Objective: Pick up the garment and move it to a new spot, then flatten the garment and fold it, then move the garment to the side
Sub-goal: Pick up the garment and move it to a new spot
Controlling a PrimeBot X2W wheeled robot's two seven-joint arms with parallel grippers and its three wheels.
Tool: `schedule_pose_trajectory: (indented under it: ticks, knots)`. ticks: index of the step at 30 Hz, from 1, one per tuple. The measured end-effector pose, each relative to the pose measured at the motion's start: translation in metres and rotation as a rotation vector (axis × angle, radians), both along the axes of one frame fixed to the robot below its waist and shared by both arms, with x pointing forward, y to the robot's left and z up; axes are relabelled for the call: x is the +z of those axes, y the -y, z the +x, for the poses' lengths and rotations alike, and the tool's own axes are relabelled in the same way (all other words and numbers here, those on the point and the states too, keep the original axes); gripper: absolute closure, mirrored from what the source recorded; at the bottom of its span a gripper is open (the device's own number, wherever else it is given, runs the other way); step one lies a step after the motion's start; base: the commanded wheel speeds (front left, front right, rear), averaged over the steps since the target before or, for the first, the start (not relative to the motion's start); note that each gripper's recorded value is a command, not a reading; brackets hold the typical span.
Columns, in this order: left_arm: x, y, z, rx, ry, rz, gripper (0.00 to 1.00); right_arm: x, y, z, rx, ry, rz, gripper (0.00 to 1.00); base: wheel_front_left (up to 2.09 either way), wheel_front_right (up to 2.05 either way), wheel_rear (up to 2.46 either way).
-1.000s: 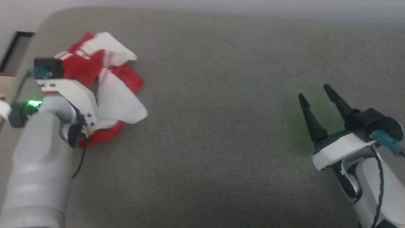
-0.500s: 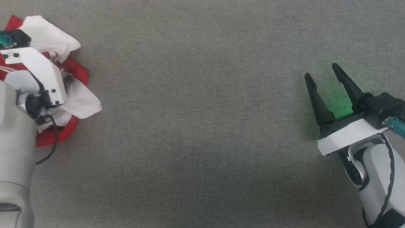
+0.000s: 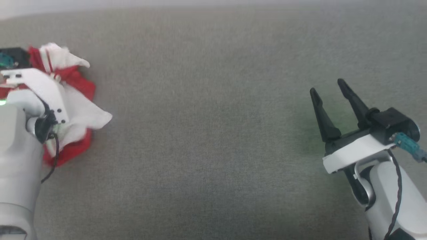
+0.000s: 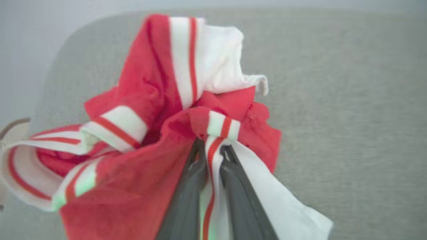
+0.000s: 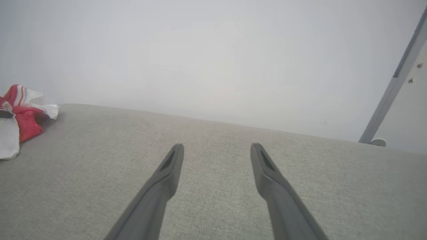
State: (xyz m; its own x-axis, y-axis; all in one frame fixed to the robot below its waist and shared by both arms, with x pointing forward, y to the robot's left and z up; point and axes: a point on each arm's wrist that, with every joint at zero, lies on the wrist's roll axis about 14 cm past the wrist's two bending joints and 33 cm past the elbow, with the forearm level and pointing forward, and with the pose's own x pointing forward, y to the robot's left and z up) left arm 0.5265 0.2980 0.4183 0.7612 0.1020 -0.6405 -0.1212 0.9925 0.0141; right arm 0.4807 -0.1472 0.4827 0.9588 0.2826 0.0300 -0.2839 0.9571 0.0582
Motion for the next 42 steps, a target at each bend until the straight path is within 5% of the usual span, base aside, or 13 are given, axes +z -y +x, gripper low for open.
schedule_pose_trajectory:
  ticks: [5, 11, 19, 25, 33, 42]
  knots:
    - [0.055, 0.045, 0.027, -0.154, 0.166, 0.043, 1.0, 0.018, 0.014, -0.016, -0.059, 0.029, 0.022, 0.0, 0.0, 0.0, 0.0]
    - [0.092, 0.183, 0.047, -0.513, 0.285, 0.026, 1.0, 0.025, 0.052, -0.035, -0.181, 0.039, 0.039, 0.0, 0.0, 0.0, 0.0]
    - [0.094, 0.346, 0.018, -0.927, 0.302, -0.067, 1.0, 0.022, 0.102, -0.059, -0.354, 0.026, 0.073, 0.0, 0.0, 0.0, 0.0]
    - [0.086, 0.415, 0.0, -1.129, 0.31, -0.083, 1.0, 0.018, 0.136, -0.074, -0.47, 0.011, 0.078, 0.0, 0.0, 0.0, 0.0]
    - [0.002, 0.409, 0.007, -1.163, 0.0, -0.013, 1.0, 0.001, 0.17, -0.1, -0.61, -0.043, 0.079, 0.0, 0.0, 0.0, 0.0]
    - [-0.035, 0.389, -0.002, -1.204, -0.215, 0.037, 1.0, -0.007, 0.162, -0.087, -0.596, -0.061, 0.094, 0.0, 0.0, 0.0, 0.0]
